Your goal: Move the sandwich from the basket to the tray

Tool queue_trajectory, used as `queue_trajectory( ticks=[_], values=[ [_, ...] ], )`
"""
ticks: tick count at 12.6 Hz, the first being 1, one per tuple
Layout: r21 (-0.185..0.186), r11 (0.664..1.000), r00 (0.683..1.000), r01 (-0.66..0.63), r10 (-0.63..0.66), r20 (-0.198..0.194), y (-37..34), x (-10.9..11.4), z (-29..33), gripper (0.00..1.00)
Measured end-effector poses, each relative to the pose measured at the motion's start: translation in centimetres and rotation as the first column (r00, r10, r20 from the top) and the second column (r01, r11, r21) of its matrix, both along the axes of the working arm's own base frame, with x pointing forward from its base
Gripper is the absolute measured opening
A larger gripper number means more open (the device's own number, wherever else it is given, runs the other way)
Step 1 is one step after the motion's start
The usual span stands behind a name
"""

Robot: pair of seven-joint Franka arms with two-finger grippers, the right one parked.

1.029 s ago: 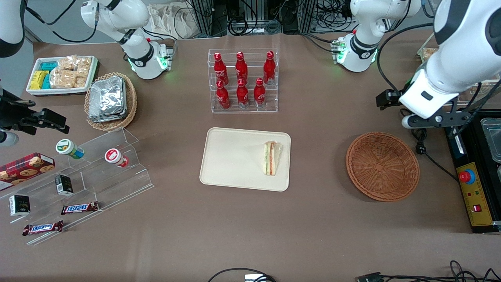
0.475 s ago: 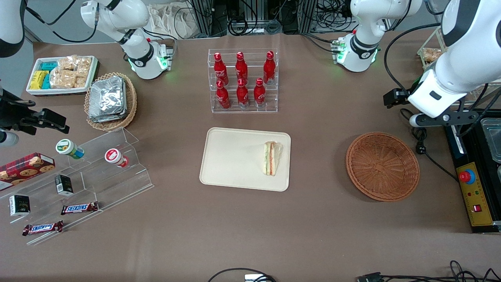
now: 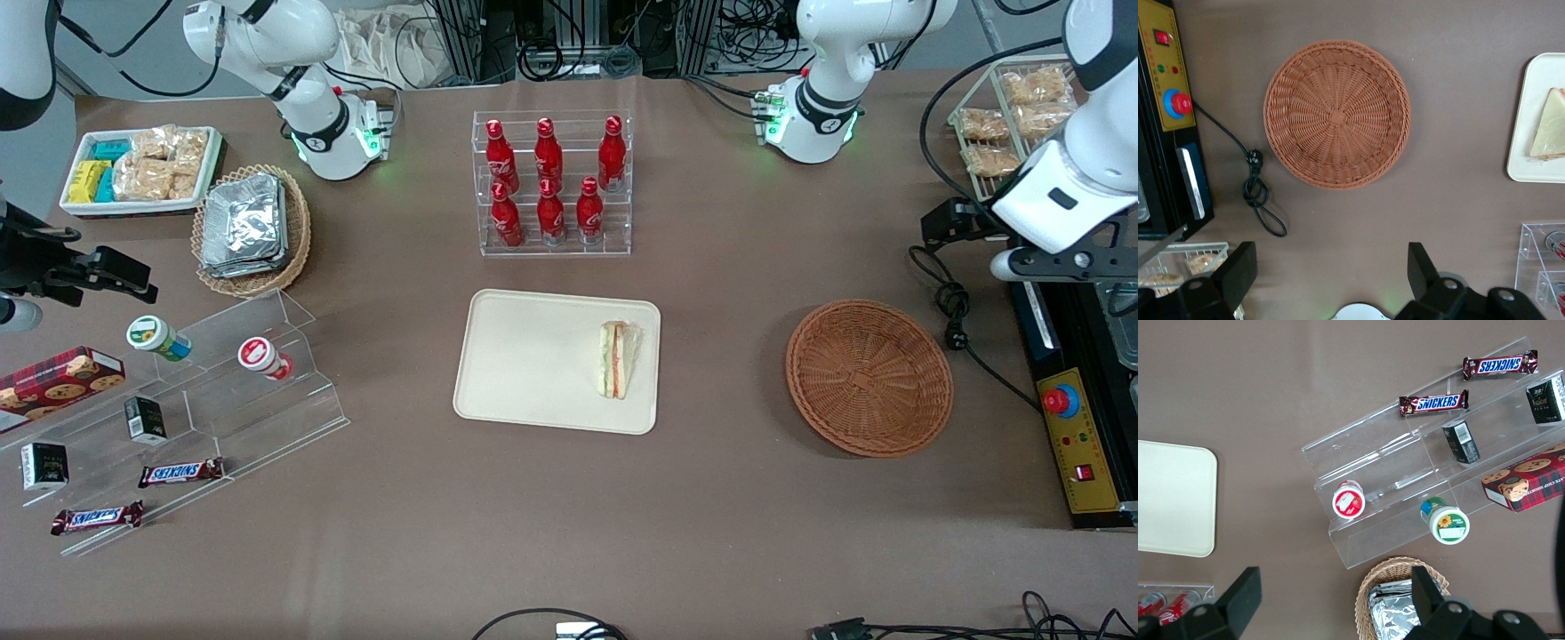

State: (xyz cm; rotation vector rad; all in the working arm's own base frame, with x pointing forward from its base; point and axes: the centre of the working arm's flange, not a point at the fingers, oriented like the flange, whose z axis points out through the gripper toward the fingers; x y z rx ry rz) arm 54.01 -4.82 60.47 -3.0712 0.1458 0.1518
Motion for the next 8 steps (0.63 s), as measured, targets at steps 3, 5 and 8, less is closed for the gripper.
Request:
queue_trajectory(
  ticks=[3, 5, 8],
  values=[
    [-0.005, 0.999, 0.999, 0.040, -0.040, 0.010, 0.53, 0.22, 0.00, 1.00],
    [-0.006, 0.999, 0.999, 0.042, -0.042, 0.010, 0.56, 0.22, 0.00, 1.00],
    [-0.006, 0.999, 0.999, 0.042, -0.042, 0.007, 0.55, 0.20, -0.15, 1.00]
  ],
)
